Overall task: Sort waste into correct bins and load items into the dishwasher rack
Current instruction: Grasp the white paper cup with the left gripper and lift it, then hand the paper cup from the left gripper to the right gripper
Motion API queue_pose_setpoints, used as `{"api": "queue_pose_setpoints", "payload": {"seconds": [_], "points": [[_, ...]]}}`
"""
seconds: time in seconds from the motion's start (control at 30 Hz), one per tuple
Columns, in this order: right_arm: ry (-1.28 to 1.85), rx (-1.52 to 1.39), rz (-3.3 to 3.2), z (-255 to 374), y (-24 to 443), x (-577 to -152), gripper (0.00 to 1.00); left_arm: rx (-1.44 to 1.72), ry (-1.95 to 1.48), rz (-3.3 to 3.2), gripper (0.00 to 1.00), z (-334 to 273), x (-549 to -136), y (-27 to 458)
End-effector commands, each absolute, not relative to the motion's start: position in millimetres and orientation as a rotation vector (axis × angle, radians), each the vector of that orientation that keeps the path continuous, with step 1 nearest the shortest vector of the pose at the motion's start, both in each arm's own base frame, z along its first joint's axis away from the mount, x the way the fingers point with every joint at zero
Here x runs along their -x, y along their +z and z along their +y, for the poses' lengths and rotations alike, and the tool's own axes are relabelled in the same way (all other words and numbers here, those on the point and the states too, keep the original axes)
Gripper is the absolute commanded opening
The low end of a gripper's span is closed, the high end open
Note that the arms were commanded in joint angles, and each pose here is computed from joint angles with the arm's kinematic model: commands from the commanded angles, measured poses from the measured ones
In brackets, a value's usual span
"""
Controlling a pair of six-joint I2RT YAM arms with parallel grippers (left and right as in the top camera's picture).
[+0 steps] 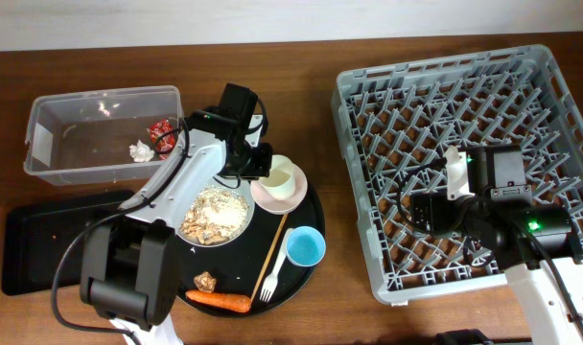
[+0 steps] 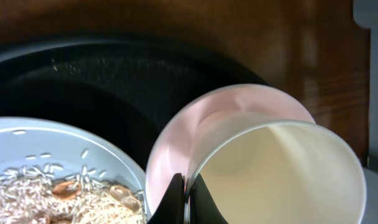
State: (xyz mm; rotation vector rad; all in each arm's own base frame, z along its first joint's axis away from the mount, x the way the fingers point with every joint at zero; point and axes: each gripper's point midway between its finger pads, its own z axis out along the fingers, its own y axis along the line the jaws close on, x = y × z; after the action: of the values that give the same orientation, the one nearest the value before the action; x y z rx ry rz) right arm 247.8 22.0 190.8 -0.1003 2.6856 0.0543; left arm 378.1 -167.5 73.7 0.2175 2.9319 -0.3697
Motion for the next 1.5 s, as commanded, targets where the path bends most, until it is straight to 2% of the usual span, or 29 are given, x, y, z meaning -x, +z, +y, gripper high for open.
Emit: {"api": "queue_pose_setpoints", "payload": {"seconds": [0.0,0.17,0.23,0.33,0.5,0.7,1.07,1.23,1.47], "points": [[0.042,0.096,2.670,21,197,-250,0.99,-0.196,-0.377,2.943,0.00,-160,-376,83],[0.030,0.092,2.658,20,198,-253,0.98,-0.054,-0.497,2.864,0.00,-129,-388,138],[0.082,0.054,2.610,26,204,-263,0.99,-0.047,-0.799,2.783,0.00,-143,-387,166],[0.323,0.137,2.496,59,222,-280,0.99,-0.165,-1.352,2.578,0.00,-179,-377,216],[0.666,0.526,2.209,119,265,-286,0.99,-0.468,-1.834,2.238,0.00,-219,-348,277],[0.886,0.896,1.917,158,294,-258,0.99,-0.619,-1.966,2.195,0.00,-256,-318,288],[0.977,0.949,1.820,167,308,-249,0.99,-0.717,-1.987,2.187,0.00,-278,-302,289],[1.016,0.959,1.801,170,311,-245,0.87,-0.723,-1.993,2.192,0.00,-281,-300,289],[1.049,0.941,1.851,171,297,-256,0.76,-0.754,-2.005,2.193,0.00,-288,-293,289]]}}
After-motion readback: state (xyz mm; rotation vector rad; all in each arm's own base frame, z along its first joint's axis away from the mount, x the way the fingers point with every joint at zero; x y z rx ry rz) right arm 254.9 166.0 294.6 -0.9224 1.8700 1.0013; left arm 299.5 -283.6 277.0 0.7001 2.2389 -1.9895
